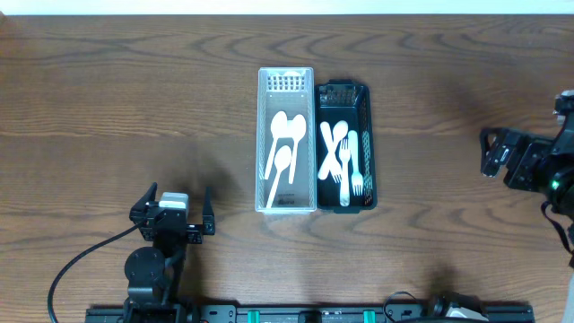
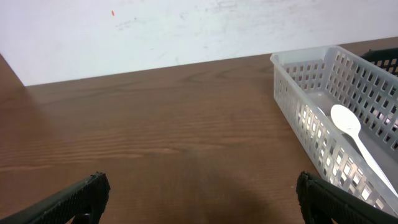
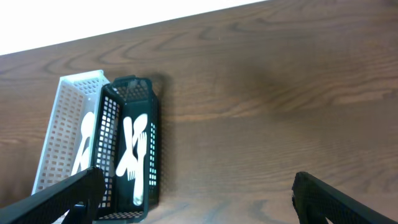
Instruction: Pack container
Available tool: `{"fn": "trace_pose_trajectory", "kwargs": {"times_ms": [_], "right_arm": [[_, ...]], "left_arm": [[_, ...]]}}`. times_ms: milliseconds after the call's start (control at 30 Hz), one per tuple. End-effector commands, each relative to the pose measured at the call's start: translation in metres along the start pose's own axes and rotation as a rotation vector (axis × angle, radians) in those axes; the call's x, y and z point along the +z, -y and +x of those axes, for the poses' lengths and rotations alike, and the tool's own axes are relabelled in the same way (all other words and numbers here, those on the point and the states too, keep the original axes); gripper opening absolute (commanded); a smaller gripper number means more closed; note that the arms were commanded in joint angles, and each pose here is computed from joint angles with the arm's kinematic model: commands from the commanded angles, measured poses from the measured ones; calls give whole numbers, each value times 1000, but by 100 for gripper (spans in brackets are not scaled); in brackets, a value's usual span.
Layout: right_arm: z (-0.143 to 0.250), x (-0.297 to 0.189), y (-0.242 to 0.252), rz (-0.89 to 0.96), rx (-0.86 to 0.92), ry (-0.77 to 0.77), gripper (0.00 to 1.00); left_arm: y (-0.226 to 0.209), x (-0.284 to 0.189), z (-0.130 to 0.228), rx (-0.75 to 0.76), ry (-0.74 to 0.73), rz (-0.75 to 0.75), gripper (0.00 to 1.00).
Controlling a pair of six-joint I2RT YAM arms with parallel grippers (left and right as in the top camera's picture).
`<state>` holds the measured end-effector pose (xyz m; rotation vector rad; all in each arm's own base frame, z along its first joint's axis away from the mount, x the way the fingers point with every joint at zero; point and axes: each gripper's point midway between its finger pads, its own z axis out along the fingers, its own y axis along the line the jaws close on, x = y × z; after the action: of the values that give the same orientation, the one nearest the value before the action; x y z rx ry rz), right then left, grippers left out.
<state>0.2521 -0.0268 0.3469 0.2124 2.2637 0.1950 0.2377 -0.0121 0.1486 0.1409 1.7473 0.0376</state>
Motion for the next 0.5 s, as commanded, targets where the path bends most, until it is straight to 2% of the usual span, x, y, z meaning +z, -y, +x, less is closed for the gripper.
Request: {"fn": "trace_pose_trajectory", "kwargs": {"times_ms": [0, 100, 233, 467], "right_arm": [[6, -20, -8, 37, -105, 60, 99], [20, -33, -21, 34, -190, 107, 99], [38, -33, -43, -57, -274, 184, 99], [88, 15, -43, -132, -307, 257, 99]], "left_arm": [[1, 3, 13, -17, -26, 4, 98], [1, 3, 13, -17, -26, 4, 98], [1, 3, 13, -17, -26, 4, 98], [1, 3, 13, -17, -26, 4, 98]]}}
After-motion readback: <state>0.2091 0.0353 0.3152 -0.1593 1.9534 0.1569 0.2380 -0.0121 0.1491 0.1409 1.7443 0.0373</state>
